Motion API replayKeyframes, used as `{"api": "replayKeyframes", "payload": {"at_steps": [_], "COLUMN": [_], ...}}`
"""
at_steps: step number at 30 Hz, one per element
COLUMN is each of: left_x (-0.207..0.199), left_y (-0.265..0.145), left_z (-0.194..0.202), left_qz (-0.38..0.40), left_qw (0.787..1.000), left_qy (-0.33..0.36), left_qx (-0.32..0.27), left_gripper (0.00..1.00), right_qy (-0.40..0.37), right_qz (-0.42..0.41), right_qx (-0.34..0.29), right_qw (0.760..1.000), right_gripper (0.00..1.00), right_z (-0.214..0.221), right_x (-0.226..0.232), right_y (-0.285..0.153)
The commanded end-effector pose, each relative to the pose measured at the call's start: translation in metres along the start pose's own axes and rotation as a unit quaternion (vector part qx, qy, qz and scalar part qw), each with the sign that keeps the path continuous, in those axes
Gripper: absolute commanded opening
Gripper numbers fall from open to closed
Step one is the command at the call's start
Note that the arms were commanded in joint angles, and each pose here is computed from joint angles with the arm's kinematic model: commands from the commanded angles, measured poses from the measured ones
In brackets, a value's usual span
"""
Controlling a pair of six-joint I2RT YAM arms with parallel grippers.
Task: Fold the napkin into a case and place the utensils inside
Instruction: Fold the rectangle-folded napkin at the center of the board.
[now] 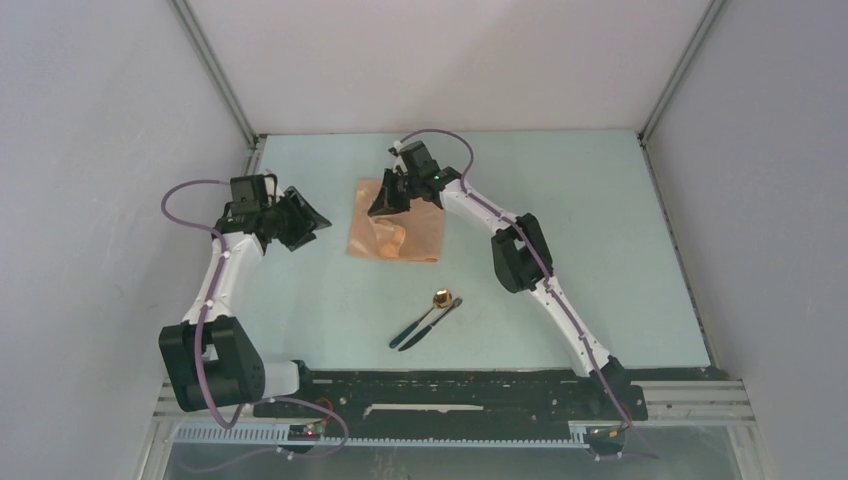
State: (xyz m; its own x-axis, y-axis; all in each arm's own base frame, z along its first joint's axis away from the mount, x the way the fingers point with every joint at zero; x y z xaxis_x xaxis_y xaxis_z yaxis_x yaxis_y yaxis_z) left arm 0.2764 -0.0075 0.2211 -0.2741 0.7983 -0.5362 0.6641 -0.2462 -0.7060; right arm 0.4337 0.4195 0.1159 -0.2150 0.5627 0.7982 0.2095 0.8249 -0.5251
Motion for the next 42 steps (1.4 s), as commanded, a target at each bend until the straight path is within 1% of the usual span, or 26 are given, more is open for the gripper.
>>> {"api": "replayKeyframes", "payload": {"at_steps": [1,9,10,12,13,15,17,19,20,22,24,25,26,27,30,33,35,37,39,42], "left_x": [-0.005,-0.004,-0.004,-0.004,-0.004,-0.003,-0.002,0.0,0.0,0.002,0.003,0.005,0.005,0.007,0.008,0.01,0.007,0.001,-0.008,-0.02], "left_y": [-0.008,-0.008,-0.008,-0.008,-0.008,-0.007,-0.007,-0.007,-0.007,-0.005,-0.003,-0.001,0.001,0.003,0.012,0.021,0.026,0.03,0.036,0.045], "left_z": [-0.006,-0.006,-0.006,-0.006,-0.007,-0.006,-0.007,-0.007,-0.008,-0.008,-0.008,-0.008,-0.008,-0.008,-0.006,-0.006,-0.005,-0.004,-0.005,-0.008], "left_qz": [0.021,0.021,0.021,0.022,0.02,0.018,0.016,0.012,0.01,0.005,0.0,-0.003,-0.004,-0.006,0.001,0.003,0.007,0.005,0.008,0.001], "left_qw": [1.0,1.0,1.0,1.0,1.0,1.0,1.0,1.0,1.0,1.0,1.0,1.0,1.0,1.0,1.0,1.0,0.999,0.999,0.998,0.998], "left_qy": [0.002,0.0,0.0,0.0,0.0,-0.002,-0.003,-0.002,-0.001,-0.001,0.0,-0.001,-0.002,-0.003,-0.002,-0.005,0.005,0.014,0.016,0.018], "left_qx": [-0.021,-0.022,-0.022,-0.022,-0.023,-0.022,-0.023,-0.026,-0.028,-0.027,-0.025,-0.023,-0.02,-0.017,0.004,0.021,0.036,0.05,0.059,0.066], "left_gripper": [0.57,0.58,0.58,0.58,0.58,0.58,0.58,0.6,0.61,0.63,0.66,0.67,0.67,0.68,0.7,0.7,0.7,0.71,0.71,0.7], "right_qy": [-0.011,0.003,0.003,0.001,0.0,-0.007,-0.011,-0.019,-0.023,-0.034,-0.033,-0.032,-0.029,-0.025,-0.047,-0.067,-0.072,-0.069,-0.055,-0.034], "right_qz": [-0.036,-0.048,-0.048,-0.053,-0.056,-0.066,-0.082,-0.108,-0.115,-0.123,-0.115,-0.116,-0.111,-0.1,-0.072,-0.055,-0.028,-0.012,-0.025,-0.039], "right_qx": [-0.019,-0.019,-0.02,-0.023,-0.024,-0.027,-0.03,-0.026,-0.024,-0.022,-0.029,-0.03,-0.029,-0.027,-0.029,-0.013,-0.007,-0.01,-0.021,-0.054], "right_qw": [0.999,0.999,0.999,0.998,0.998,0.997,0.996,0.994,0.993,0.992,0.992,0.992,0.993,0.994,0.996,0.996,0.997,0.997,0.998,0.997], "right_gripper": [0.0,0.0,0.03,0.12,0.18,0.33,0.44,0.49,0.53,0.66,0.73,0.8,0.83,0.85,0.87,0.87,0.87,0.87,0.87,0.89], "right_z": [-0.007,-0.006,-0.006,-0.006,-0.006,-0.007,-0.011,-0.015,-0.017,-0.018,-0.021,-0.024,-0.026,-0.028,-0.029,-0.023,-0.018,-0.014,-0.014,-0.02], "right_x": [0.018,0.009,0.007,0.007,0.009,0.016,0.029,0.051,0.064,0.089,0.101,0.104,0.104,0.103,0.104,0.102,0.09,0.07,0.054,0.035], "right_y": [0.003,0.016,0.018,0.021,0.022,0.021,0.014,-0.002,-0.013,-0.039,-0.065,-0.076,-0.086,-0.095,-0.119,-0.136,-0.146,-0.15,-0.151,-0.138]}}
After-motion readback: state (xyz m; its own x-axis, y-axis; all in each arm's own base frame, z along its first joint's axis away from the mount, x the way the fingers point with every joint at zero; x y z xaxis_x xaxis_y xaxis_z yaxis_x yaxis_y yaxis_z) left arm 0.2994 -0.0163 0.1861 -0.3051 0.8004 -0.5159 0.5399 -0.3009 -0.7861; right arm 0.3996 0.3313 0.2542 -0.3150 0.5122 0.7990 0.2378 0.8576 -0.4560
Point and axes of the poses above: each gripper's point midway between its finger pads, its own y axis out along the fingers, its own x axis along the line the jaws close on, z = x × y, the point moved 9 cm from there along -y, back along the fingers, and after that the axes turned 4 degrees about y, right-handed, at the moved point
